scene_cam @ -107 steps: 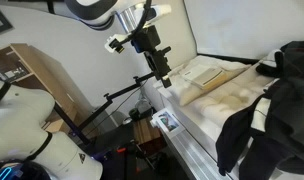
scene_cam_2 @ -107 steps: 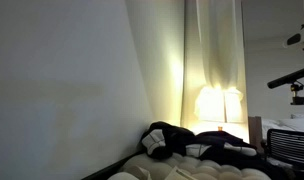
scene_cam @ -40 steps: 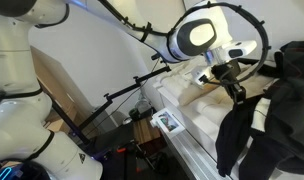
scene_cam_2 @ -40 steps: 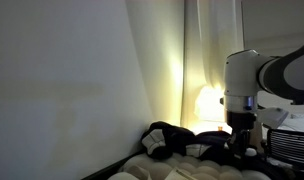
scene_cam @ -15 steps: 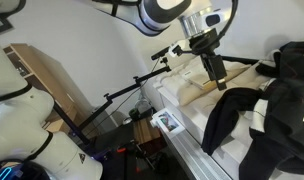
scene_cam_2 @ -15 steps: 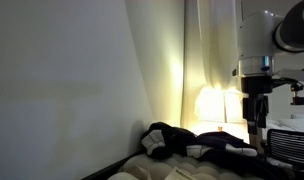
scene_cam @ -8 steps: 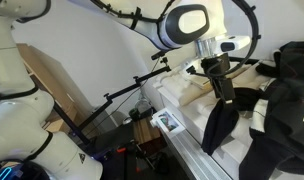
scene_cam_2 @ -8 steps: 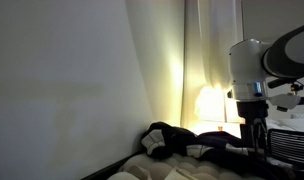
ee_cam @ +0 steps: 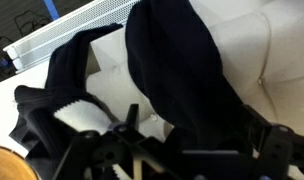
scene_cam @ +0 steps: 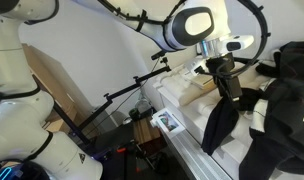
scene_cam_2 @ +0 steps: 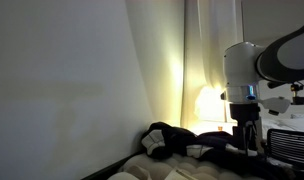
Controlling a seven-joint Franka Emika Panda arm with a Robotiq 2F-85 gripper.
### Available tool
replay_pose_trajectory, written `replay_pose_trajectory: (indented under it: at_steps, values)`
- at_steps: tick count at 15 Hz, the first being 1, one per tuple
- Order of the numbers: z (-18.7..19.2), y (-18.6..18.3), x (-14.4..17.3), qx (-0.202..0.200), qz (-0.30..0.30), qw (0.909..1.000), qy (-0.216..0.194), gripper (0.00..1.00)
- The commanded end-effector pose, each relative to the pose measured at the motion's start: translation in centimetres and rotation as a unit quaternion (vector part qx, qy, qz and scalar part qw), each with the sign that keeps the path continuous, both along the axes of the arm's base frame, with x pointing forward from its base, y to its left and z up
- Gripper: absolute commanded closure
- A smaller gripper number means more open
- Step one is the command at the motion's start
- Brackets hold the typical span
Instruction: Unfold the black cloth on the bed.
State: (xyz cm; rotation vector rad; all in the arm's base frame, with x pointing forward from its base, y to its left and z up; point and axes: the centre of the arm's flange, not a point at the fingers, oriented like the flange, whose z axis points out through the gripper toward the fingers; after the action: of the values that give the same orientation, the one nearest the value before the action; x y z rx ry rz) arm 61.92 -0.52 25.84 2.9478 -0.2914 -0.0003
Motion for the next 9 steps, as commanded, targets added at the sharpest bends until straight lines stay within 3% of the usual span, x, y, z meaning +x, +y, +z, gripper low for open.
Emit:
replay_pose_trajectory:
  at_steps: [1,9]
  values:
    - [0.1,1.1,0.5,0.012,0.057,0.9982,-0.013,0.00]
    - [-2.5,1.6,1.3,0.019,0.085,0.9962,0.010,0.00]
